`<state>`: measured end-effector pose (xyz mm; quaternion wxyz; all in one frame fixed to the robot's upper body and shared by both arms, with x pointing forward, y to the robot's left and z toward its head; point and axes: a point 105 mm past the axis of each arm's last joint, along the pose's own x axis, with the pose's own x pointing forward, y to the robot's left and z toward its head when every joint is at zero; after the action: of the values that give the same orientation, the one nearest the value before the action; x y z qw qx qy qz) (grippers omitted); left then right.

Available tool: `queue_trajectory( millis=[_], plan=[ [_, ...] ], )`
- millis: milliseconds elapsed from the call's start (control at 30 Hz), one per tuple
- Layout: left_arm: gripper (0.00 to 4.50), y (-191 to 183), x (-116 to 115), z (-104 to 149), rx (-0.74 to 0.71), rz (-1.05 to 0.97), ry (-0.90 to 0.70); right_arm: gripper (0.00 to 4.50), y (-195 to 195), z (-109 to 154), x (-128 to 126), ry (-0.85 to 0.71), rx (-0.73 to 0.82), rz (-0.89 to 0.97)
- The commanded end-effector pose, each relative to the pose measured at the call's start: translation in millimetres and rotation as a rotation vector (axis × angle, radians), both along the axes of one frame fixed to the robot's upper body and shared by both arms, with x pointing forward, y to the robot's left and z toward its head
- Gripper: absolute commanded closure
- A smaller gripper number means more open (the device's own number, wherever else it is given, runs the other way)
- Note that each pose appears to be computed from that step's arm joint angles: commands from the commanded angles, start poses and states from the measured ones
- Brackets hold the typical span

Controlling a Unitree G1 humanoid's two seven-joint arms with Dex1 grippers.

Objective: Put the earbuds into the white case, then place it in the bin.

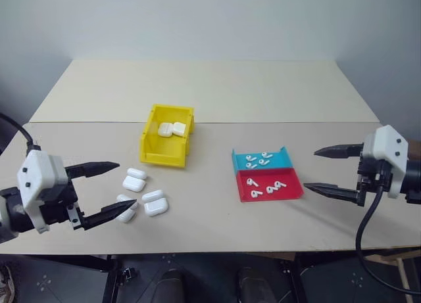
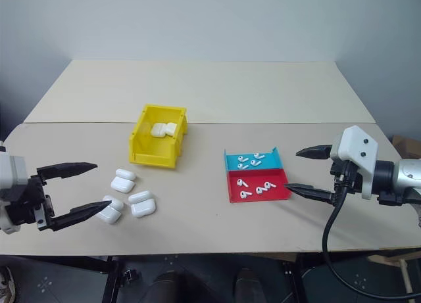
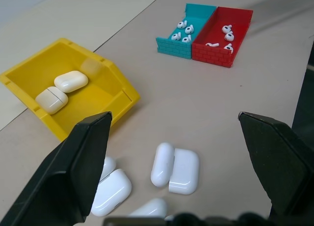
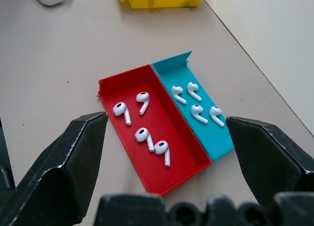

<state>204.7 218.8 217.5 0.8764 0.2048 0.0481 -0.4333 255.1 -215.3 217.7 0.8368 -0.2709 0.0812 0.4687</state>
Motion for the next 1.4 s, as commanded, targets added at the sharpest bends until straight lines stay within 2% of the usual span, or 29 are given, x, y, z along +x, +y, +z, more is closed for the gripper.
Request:
queue_trajectory(
  millis=[33,133,300,400,433,500,633,733,867,1133,1200,1300,1400],
  plan=[
    [0.0,-3,3,6,-0.002,0.015,-0.033,0.03,4,14,-2,-0.065,-0.016,0.026],
    [0.0,-2,6,8,-0.022,0.056,-0.026,0.03,4,15,-2,-0.063,-0.012,0.027],
    [0.0,-7,1,5,0.063,0.056,0.079,0.03,5,13,-1,-0.053,-0.006,0.027],
    [0.0,-9,-3,2,0.221,0.056,0.166,0.03,6,13,1,-0.052,-0.013,0.025],
    [0.0,-8,-2,4,0.233,0.067,0.183,0.03,7,14,1,-0.049,-0.013,0.028],
    [0.0,-6,-3,7,0.232,0.088,0.258,0.03,9,15,-1,-0.043,-0.01,0.038],
    [0.0,1,-9,0,0.373,0.158,0.569,0.03,12,14,-5,-0.037,-0.006,0.041],
    [0.0,6,-7,-2,0.442,0.222,0.637,0.03,13,12,-7,-0.033,0.0,0.035],
    [0.0,16,-1,-1,0.472,0.352,0.704,0.03,15,8,-10,-0.02,0.0,0.038],
    [0.0,15,-1,-12,0.373,0.509,0.845,0.03,19,9,-9,-0.003,-0.009,0.045],
    [0.0,13,-2,-17,0.358,0.546,0.868,0.03,18,11,-9,0.008,-0.011,0.054],
    [0.0,17,-2,-38,0.354,0.642,0.908,0.03,15,13,-9,0.034,-0.034,0.065],
    [0.0,22,2,-50,0.347,0.704,0.879,0.03,14,17,-8,0.042,-0.042,0.076]
  ],
)
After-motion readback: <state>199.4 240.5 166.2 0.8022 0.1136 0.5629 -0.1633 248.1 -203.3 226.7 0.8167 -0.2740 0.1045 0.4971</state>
